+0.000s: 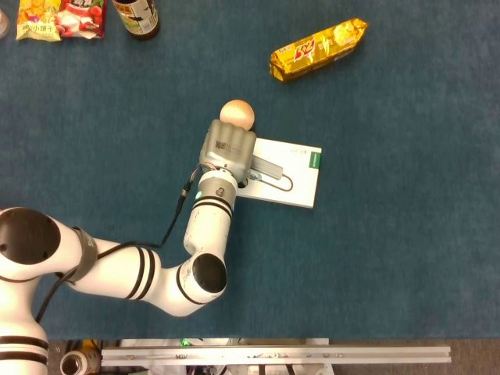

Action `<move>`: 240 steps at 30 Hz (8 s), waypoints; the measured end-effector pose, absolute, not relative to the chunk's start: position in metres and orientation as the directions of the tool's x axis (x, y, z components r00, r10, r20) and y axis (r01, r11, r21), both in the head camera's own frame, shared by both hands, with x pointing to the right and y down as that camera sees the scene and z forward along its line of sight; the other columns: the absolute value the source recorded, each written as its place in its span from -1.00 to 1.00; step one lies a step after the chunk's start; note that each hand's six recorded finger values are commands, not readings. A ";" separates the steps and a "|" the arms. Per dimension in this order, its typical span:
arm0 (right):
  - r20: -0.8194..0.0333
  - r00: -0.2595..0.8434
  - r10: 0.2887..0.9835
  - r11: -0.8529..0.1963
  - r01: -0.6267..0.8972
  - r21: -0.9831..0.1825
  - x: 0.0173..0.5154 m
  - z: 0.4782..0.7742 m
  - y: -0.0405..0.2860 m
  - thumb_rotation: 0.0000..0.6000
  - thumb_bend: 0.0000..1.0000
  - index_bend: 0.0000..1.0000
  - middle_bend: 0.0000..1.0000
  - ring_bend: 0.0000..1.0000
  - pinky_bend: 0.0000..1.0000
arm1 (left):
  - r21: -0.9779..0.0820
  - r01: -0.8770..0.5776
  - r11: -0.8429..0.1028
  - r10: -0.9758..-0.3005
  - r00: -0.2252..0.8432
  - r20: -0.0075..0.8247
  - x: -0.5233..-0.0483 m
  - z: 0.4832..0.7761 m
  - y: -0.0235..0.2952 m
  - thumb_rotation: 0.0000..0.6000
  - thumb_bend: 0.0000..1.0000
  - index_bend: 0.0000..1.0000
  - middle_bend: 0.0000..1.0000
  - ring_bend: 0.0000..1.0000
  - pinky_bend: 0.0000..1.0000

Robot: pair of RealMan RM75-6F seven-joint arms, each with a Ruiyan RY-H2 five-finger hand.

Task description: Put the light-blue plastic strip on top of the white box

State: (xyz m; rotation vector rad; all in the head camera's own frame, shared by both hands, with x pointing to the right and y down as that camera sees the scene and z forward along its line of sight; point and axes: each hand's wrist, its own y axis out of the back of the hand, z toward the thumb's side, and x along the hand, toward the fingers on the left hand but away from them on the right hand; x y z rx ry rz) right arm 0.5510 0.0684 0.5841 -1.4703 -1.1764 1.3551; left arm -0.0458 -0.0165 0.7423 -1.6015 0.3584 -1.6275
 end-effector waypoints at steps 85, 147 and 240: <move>-0.247 0.017 0.969 -0.247 0.103 -0.964 0.549 0.578 0.072 0.82 -0.46 -0.48 -0.16 -0.31 -0.25 | -0.824 0.153 -0.545 -0.790 0.236 0.566 -0.055 0.707 -0.015 0.60 -0.58 -0.45 0.84 0.82 0.93; -0.612 0.594 0.522 -0.605 -0.248 -0.756 0.220 0.677 -0.025 -0.74 1.00 -0.68 1.00 1.00 1.00 | -0.972 -0.193 -0.131 -0.990 -0.015 0.137 -0.371 0.631 0.063 1.00 -0.53 -0.44 0.36 0.40 0.64; -0.764 0.550 0.338 -0.588 -0.510 -0.628 0.149 0.737 0.031 -1.00 1.00 -0.50 1.00 1.00 1.00 | -0.952 -0.264 -0.155 -0.985 -0.032 0.169 -0.377 0.637 0.071 1.00 -0.53 -0.46 0.35 0.41 0.64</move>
